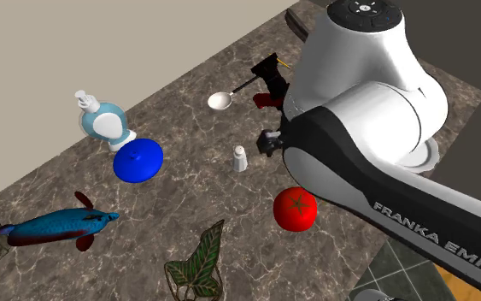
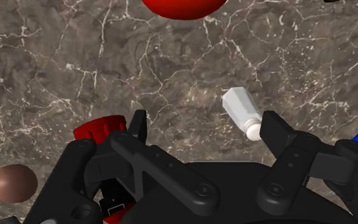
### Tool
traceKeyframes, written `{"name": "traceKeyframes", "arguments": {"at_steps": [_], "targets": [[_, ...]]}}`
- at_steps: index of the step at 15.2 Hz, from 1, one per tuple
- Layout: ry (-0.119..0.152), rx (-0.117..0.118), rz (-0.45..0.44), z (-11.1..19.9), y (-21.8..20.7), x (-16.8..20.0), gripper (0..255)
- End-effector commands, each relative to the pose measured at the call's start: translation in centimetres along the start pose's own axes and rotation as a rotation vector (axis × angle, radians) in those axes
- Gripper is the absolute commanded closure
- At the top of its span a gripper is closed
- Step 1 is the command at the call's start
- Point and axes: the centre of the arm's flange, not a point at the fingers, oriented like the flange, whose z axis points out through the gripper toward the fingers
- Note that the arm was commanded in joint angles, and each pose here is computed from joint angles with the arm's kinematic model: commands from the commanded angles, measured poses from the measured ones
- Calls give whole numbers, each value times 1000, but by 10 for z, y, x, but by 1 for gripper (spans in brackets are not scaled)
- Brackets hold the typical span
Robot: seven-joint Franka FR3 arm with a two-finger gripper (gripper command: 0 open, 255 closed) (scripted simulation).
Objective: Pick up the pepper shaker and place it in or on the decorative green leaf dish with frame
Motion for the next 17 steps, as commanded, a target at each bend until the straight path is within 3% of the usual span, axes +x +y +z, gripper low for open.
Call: {"name": "traceKeyframes", "arguments": {"at_steps": [1, 10, 17], "targets": [[13, -13, -14, 14, -20, 12, 0], [63, -80, -74, 86, -104, 63, 0], [65, -84, -78, 122, -107, 68, 0]]}}
